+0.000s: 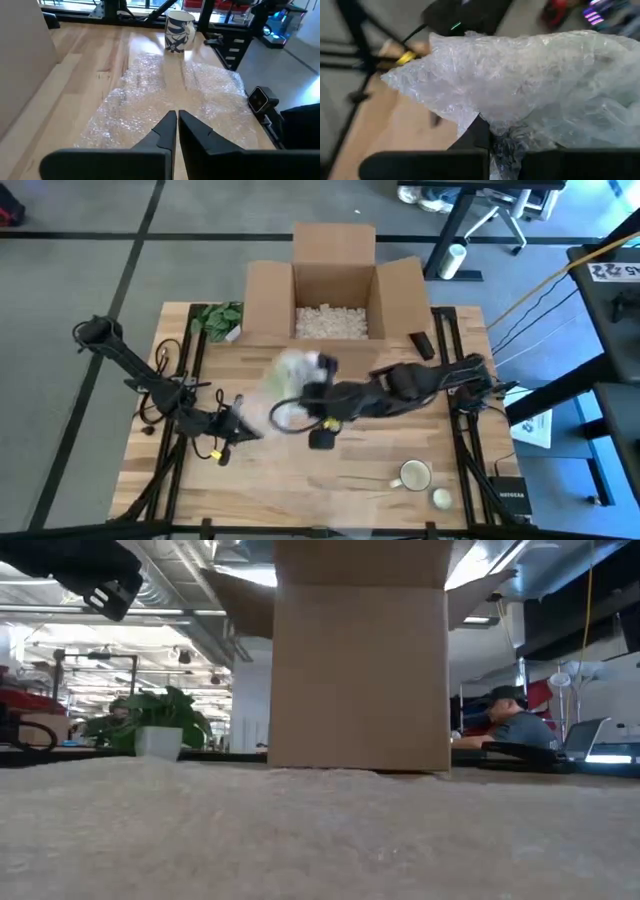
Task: Wrap mug
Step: Put the wrapped green mug into the cardboard box
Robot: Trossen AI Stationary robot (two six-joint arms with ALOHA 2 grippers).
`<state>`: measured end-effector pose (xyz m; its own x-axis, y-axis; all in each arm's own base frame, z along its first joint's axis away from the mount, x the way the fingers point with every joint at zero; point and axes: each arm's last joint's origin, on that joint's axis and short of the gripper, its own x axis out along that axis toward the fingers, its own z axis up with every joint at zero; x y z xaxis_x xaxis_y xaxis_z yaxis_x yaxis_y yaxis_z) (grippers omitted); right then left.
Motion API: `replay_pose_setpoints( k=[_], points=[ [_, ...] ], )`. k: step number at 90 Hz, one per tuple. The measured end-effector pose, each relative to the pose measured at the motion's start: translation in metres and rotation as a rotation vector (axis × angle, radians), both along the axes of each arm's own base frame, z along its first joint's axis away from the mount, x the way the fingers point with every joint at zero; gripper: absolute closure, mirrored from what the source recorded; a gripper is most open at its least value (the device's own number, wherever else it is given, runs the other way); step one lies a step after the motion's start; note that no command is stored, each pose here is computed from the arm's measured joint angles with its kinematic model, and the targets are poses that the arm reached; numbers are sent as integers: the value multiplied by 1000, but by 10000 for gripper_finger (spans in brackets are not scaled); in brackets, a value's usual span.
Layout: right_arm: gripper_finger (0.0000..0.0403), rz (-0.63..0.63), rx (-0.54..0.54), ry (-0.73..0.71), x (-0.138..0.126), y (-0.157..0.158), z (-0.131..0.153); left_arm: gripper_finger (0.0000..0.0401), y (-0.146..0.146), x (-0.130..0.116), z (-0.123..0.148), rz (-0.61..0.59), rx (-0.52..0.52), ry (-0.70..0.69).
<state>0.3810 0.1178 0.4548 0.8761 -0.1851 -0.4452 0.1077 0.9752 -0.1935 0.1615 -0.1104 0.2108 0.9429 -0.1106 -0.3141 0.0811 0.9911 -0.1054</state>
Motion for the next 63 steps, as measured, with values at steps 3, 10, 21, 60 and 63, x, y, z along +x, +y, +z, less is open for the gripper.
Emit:
replay_pose_setpoints(
  k=[3, 10, 21, 60, 63],
  points=[
    [402, 1, 8, -36, -3, -2, 7, 401, 0, 0, 0, -1, 3, 0],
    [402, 17, 19, -125, -10, -5, 24, 401, 0, 0, 0, 0, 6, -1],
    [402, 64, -7, -261, -22, -7, 49, 401, 0, 0, 0, -3, 19, -3],
    [402, -268, -69, -199, -46, -74, 61, 401, 0, 0, 0, -4, 20, -3],
    [402, -285, -42, -177, -45, -85, 58, 401, 0, 0, 0, -4, 22, -3]
  ],
)
